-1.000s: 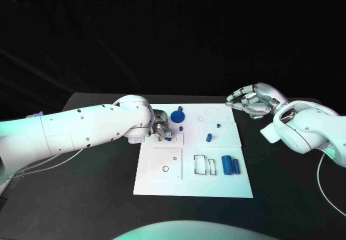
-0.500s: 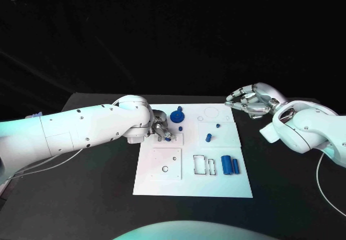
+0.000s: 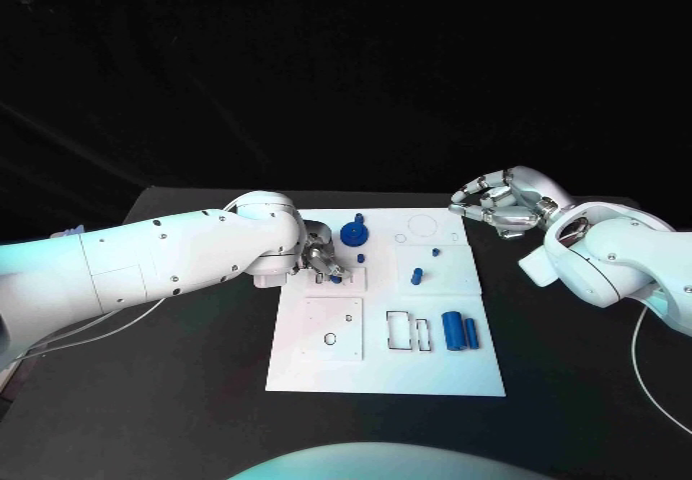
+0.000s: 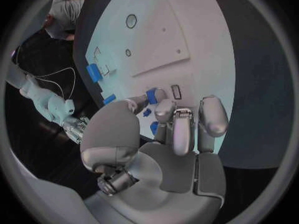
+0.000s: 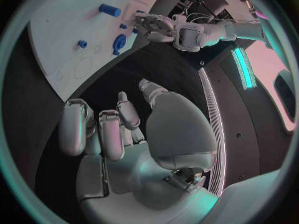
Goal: Assemble the parts on the task board
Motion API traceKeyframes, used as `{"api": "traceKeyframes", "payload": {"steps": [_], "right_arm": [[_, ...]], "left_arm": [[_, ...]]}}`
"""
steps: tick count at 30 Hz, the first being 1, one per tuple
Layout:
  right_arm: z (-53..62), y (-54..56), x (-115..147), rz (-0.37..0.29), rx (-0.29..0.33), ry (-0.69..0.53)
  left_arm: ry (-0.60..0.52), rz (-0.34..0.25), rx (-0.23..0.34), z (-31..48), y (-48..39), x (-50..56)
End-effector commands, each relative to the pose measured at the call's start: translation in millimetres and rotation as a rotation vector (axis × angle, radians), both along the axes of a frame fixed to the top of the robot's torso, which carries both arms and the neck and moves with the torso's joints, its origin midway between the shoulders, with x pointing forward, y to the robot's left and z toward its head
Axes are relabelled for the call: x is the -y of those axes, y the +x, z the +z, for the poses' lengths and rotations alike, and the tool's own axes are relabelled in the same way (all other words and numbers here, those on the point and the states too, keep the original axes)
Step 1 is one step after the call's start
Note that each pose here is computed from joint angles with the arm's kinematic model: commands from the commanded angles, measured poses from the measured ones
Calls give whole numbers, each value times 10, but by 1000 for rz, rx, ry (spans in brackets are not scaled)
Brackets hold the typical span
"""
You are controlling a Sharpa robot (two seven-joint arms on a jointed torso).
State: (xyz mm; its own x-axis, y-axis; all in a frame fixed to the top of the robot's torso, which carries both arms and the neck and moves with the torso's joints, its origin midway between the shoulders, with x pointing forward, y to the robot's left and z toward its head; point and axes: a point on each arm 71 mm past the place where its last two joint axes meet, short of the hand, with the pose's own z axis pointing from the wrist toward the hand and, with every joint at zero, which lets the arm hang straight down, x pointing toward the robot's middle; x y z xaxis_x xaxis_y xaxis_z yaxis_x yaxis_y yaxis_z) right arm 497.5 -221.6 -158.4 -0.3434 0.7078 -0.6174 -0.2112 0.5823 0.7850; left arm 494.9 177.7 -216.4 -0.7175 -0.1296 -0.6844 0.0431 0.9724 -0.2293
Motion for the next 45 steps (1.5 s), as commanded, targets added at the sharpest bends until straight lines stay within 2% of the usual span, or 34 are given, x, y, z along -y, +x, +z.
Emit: {"api": "traceKeyframes", "payload": {"steps": [1,33,38,41,42,45], "right_arm": [[0,-3,-2,1,-1,5],[-2,5,15,-3,1,3],[-5,6,19,-4,0,3],[-7,7,24,-6,-1,2],[-7,7,24,-6,-1,2],[-9,8,27,-7,-2,1]], "left_arm": [[6,-4,-18,-21,-9,-1],[-22,8,-9,12,-30,-6],[-48,8,-1,96,-50,2],[-72,4,19,231,-56,7],[-74,4,22,250,-56,6],[-85,-2,33,395,-39,-15]]}}
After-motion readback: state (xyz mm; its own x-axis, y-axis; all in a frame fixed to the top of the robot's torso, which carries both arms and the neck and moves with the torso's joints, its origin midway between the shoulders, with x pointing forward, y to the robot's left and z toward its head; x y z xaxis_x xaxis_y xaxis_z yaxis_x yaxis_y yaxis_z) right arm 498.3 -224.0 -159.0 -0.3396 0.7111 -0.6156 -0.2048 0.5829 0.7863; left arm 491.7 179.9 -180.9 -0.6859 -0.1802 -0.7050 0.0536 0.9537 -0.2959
